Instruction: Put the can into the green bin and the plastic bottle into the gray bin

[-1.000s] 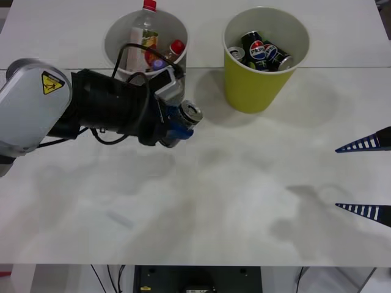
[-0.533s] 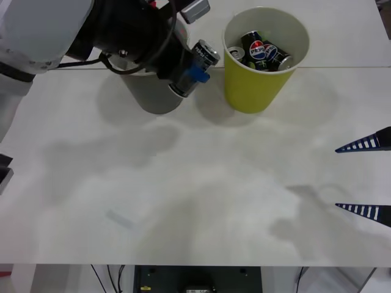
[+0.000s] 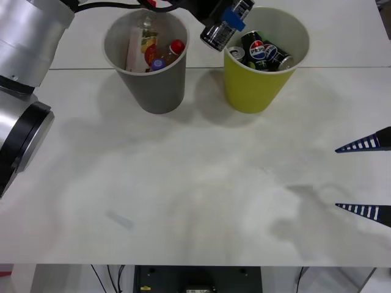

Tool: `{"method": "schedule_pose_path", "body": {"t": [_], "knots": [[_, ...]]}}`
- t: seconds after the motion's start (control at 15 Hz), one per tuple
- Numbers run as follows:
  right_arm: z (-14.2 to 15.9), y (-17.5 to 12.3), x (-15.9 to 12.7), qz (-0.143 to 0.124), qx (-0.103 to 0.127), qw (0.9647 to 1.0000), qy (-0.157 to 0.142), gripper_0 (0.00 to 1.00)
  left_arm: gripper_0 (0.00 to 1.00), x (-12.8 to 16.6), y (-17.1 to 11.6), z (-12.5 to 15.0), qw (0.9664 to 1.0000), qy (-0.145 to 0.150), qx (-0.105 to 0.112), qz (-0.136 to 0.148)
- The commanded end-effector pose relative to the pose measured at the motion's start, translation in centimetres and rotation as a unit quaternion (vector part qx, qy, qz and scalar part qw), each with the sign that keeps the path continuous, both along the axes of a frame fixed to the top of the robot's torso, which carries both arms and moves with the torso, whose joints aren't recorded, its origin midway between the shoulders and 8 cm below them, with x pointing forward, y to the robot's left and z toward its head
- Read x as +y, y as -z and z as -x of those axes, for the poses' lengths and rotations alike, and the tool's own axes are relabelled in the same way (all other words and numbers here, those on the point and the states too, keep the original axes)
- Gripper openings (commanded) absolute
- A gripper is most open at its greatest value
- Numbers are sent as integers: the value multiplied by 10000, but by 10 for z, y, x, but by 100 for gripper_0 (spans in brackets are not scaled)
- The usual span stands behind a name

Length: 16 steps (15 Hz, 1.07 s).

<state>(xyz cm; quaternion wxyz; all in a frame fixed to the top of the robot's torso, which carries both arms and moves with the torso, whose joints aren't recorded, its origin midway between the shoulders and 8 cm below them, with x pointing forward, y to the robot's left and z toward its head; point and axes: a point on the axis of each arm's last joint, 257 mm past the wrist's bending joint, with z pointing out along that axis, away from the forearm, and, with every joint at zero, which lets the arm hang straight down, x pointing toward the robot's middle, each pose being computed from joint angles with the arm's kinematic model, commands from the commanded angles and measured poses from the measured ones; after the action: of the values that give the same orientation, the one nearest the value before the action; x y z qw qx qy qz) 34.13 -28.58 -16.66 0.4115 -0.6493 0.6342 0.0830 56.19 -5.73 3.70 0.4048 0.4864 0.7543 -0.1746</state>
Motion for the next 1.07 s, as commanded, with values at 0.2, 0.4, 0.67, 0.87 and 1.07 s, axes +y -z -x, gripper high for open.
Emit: {"method": "schedule_pose_path", "body": {"t": [0.2, 0.4, 0.67, 0.87, 1.07], "knots": [[0, 0, 0, 0, 0, 10000, 0, 100, 3, -42, -17, -24, 9993, -252, -253, 115], [0, 0, 0, 0, 0, 10000, 0, 100, 3, -67, -15, -29, 9989, -292, -276, 261], [0, 0, 0, 0, 0, 10000, 0, 100, 12, -76, -11, -32, 9983, -343, -438, 163], [0, 0, 0, 0, 0, 10000, 0, 100, 100, -78, -11, -32, 9983, -314, -469, 158], [0, 0, 0, 0, 0, 10000, 0, 100, 100, -78, -10, -30, 9985, -232, -490, 112]]}}
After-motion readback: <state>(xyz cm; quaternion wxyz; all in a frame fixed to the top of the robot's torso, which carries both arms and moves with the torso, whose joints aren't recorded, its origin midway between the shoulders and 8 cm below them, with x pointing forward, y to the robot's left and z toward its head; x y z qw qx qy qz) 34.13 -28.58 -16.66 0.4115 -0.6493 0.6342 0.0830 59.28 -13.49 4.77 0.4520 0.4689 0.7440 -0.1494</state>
